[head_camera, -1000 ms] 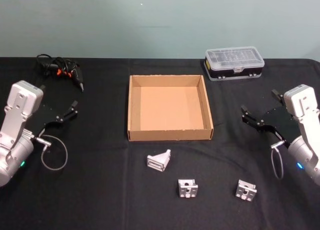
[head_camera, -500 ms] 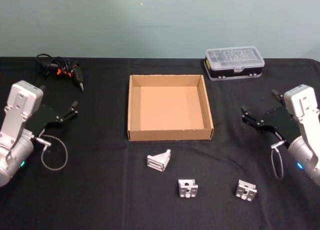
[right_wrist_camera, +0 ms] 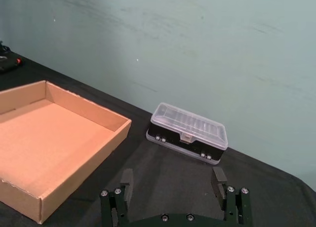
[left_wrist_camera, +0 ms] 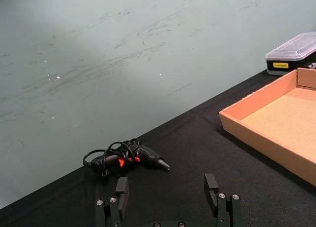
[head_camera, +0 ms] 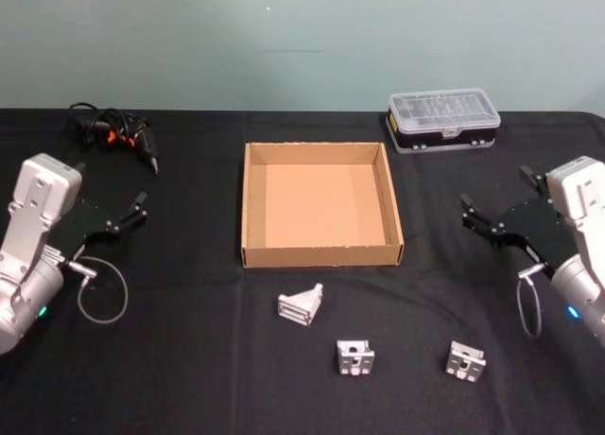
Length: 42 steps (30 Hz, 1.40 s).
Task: Use one hand to pick up the angle iron from the table and place it into the box.
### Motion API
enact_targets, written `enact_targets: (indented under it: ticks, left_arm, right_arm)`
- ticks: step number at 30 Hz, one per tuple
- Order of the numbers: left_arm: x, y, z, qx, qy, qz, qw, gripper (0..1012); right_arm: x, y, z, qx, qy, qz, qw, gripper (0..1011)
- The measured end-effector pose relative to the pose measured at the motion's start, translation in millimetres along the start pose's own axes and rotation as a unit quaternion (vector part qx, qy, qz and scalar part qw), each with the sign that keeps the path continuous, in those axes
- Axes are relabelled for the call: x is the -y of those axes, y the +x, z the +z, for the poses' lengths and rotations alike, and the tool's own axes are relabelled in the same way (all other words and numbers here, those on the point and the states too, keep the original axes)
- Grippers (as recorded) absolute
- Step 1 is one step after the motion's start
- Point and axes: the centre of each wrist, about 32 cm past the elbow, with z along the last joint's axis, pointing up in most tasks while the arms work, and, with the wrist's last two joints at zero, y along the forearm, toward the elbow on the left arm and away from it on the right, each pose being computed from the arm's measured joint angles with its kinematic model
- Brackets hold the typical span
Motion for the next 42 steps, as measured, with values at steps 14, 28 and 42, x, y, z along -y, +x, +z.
enact_targets:
  ticks: [14,28,42]
  left_arm:
    - [0.0,0.0,0.0,0.000,0.000,0.000,1.0000,1000]
    - [0.0,0.0,0.0,0.000,0.000,0.000,1.0000,1000]
    - [0.0,0.0,0.0,0.000,0.000,0.000,1.0000,1000]
  right_arm:
    - [24.6,31.6,40.4,-0.049,0.005,0.079,0.9957,1004]
    - [47.5,65.5,95.2,-0.071,-0.051,0.266,0.9601,1004]
    - [57.0,62.6,98.6,-0.065,-0.171,0.382,0.9061,1004]
